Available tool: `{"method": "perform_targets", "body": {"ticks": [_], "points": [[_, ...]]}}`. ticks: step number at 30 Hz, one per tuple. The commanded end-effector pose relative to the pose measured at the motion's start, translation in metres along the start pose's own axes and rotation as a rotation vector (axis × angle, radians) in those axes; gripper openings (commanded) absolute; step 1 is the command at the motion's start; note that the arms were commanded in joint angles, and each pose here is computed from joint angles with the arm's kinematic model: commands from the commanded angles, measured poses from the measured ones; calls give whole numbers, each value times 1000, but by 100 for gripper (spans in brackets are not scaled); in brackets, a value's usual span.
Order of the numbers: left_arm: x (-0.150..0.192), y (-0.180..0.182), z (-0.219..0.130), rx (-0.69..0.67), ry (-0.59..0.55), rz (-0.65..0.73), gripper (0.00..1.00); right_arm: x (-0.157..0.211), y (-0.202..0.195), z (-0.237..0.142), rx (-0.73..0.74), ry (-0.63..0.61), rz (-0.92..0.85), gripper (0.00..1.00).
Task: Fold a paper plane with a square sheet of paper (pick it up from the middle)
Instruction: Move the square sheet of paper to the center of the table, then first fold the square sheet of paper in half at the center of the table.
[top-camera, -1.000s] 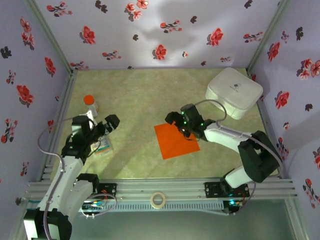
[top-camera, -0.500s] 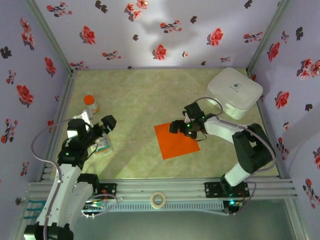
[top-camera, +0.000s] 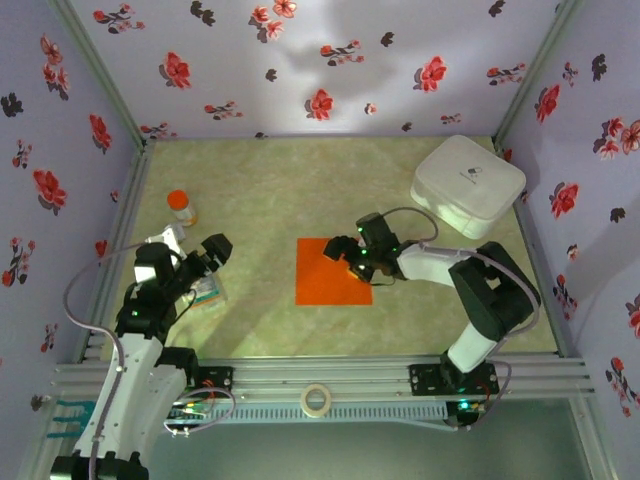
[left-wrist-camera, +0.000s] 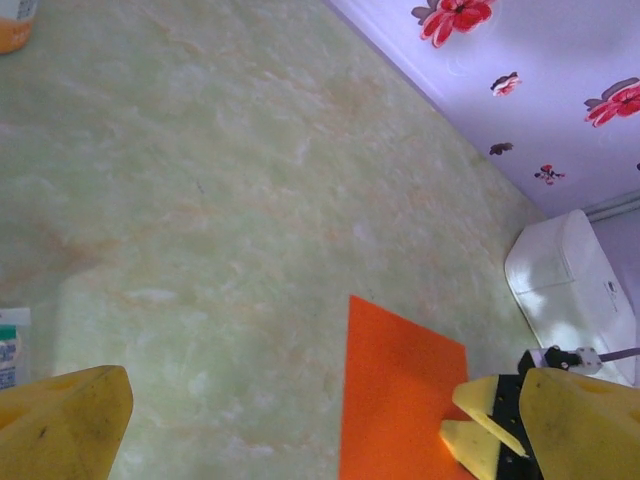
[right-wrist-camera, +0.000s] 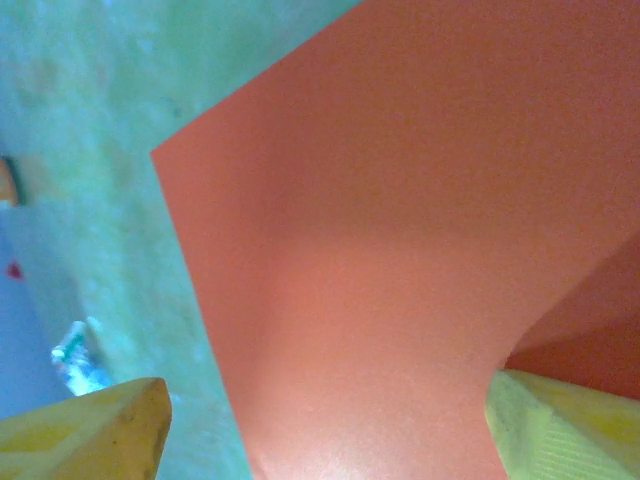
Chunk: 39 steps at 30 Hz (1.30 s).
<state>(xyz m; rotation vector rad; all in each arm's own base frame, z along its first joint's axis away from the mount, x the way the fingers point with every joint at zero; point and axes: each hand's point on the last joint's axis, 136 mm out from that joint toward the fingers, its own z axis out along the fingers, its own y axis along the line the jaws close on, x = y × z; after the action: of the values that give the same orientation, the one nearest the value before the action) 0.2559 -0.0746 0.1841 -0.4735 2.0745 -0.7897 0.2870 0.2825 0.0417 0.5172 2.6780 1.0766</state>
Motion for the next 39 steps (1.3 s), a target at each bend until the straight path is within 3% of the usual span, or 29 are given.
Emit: {"method": "perform_targets", "body": {"ticks": [1, 3, 5, 10, 15, 22, 26, 29, 30, 35, 39], "points": [[4, -5, 7, 51, 23, -84, 99, 20, -19, 28, 5, -44, 284, 84], [7, -7, 11, 77, 43, -116, 96, 28, -6, 40, -50, -43, 344, 84], [12, -8, 14, 85, 75, -136, 91, 37, 4, 49, -87, -22, 379, 76], [23, -9, 14, 83, 136, -153, 80, 44, 27, 45, -128, -29, 339, 76], [30, -13, 14, 75, 177, -133, 73, 35, 50, 16, -156, -86, 204, 77], [48, -26, 31, 28, 296, -41, 62, 11, 44, -42, 14, -266, -29, 81], [68, -38, 50, -53, 401, 104, 63, -9, 29, -88, 113, -417, -123, 86], [87, -47, 65, -128, 491, 210, 63, -17, 27, -118, 162, -487, -254, 99], [94, -47, 70, -157, 517, 241, 63, -21, 27, -127, 183, -514, -294, 99], [120, -54, 93, -259, 595, 353, 64, -27, 28, -150, 218, -531, -433, 99], [133, -55, 106, -323, 645, 394, 65, -25, 33, -152, 170, -485, -440, 100]]}}
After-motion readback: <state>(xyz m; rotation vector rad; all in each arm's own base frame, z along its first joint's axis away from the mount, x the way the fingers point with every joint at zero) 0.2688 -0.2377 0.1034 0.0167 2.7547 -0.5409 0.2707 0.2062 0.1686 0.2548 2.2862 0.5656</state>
